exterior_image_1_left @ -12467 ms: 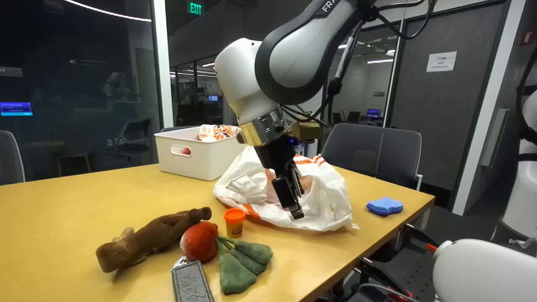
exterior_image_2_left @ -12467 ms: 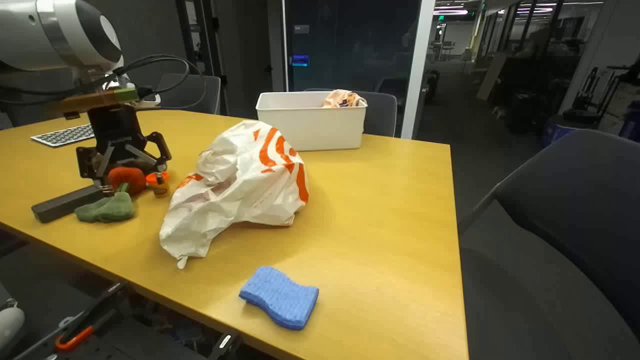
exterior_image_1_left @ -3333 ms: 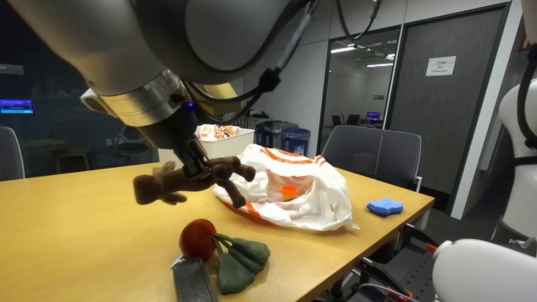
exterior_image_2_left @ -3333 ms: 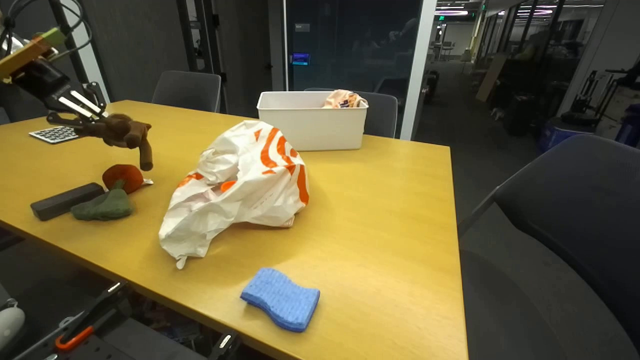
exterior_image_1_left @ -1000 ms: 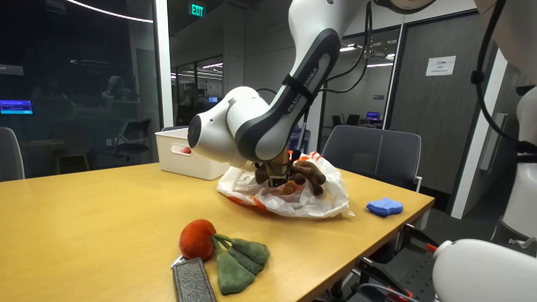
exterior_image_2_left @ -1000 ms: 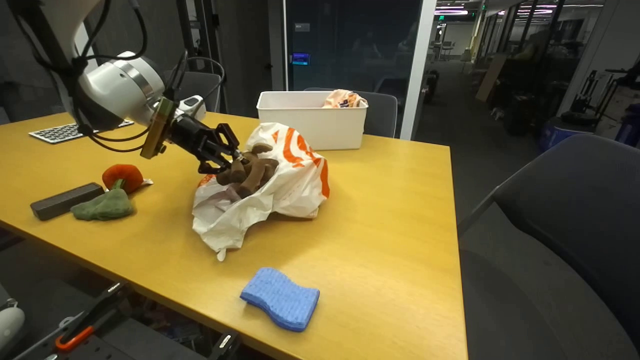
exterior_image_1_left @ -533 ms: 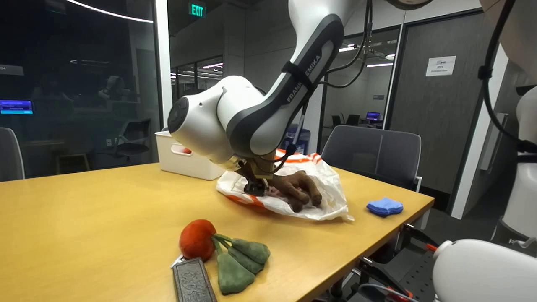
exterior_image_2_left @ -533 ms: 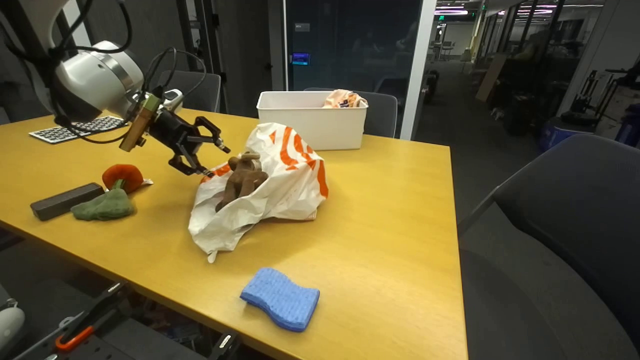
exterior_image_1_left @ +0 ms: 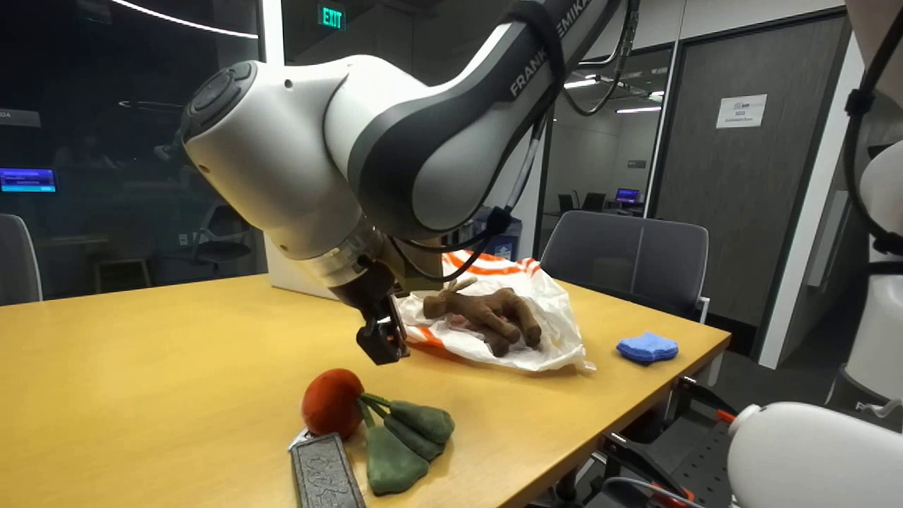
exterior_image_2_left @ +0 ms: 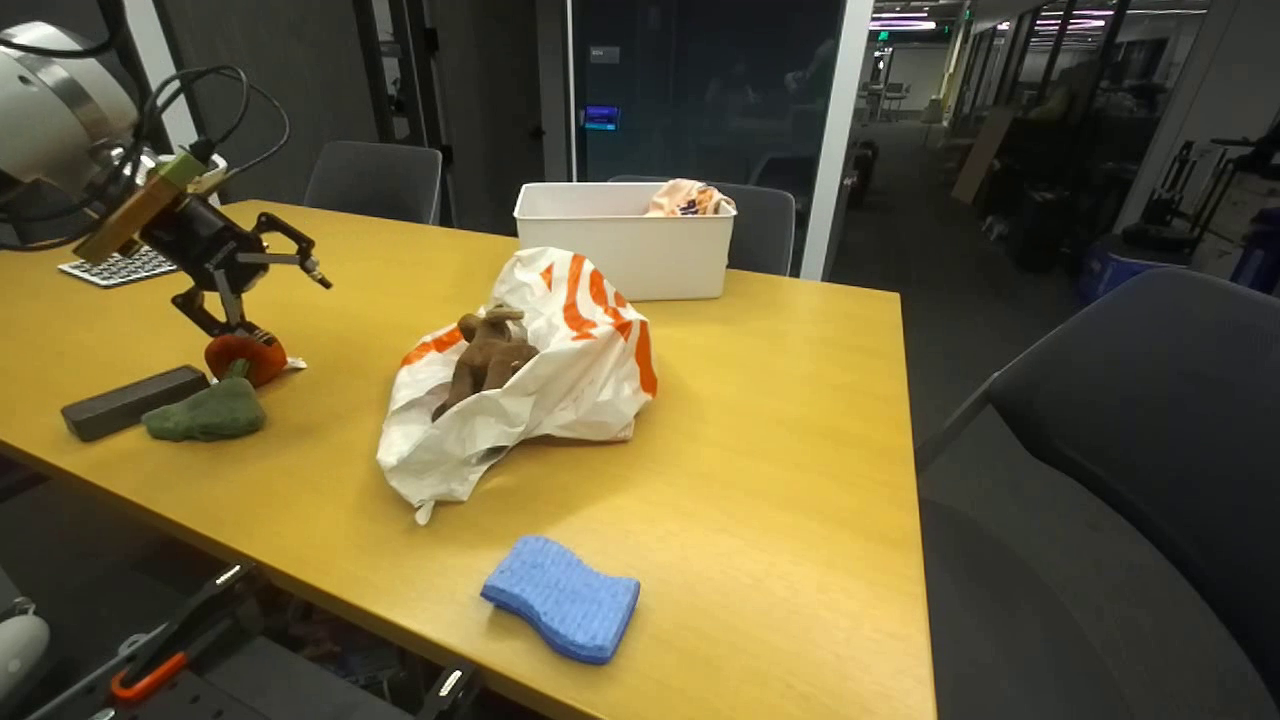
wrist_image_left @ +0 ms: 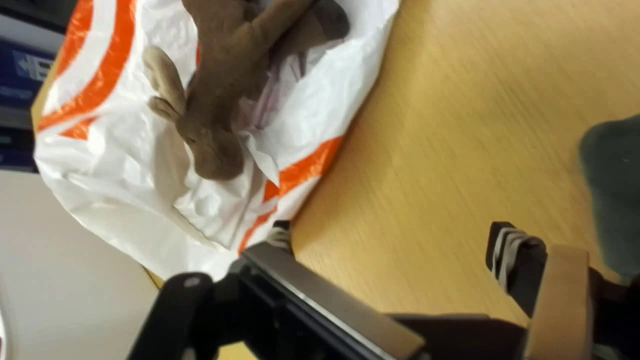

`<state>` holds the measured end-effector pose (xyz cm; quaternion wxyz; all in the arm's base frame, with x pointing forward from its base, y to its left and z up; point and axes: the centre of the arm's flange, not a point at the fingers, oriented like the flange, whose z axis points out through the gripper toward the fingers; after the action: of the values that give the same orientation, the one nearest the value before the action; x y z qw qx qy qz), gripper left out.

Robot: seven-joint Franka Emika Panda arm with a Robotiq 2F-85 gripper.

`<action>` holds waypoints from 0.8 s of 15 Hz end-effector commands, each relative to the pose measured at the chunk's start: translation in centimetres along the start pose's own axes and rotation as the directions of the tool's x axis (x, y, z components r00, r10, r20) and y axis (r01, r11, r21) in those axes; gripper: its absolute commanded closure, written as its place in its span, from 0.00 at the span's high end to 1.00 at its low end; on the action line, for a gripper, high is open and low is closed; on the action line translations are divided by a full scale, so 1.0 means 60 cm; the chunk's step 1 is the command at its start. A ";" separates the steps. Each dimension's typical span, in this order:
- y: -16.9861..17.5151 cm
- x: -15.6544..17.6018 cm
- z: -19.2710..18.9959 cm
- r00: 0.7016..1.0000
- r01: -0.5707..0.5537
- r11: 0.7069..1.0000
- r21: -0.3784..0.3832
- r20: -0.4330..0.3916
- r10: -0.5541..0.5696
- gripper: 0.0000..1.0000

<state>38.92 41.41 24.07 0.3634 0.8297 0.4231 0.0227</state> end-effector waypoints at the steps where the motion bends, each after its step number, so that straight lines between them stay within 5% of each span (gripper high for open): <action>1: -0.028 0.016 0.000 0.981 0.156 0.986 0.054 -0.121 -0.149 1.00; 4: -0.044 0.050 0.007 0.936 0.257 0.965 0.060 -0.263 -0.233 1.00; 8: -0.051 0.079 0.018 0.841 0.388 0.919 0.067 -0.434 -0.323 1.00; 10: -0.047 0.083 0.016 0.801 0.458 0.885 0.087 -0.472 -0.368 1.00; 12: -0.036 0.080 0.006 0.812 0.505 0.844 0.179 -0.429 -0.395 1.00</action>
<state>39.74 45.13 19.89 0.1843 0.7337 0.6488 0.0824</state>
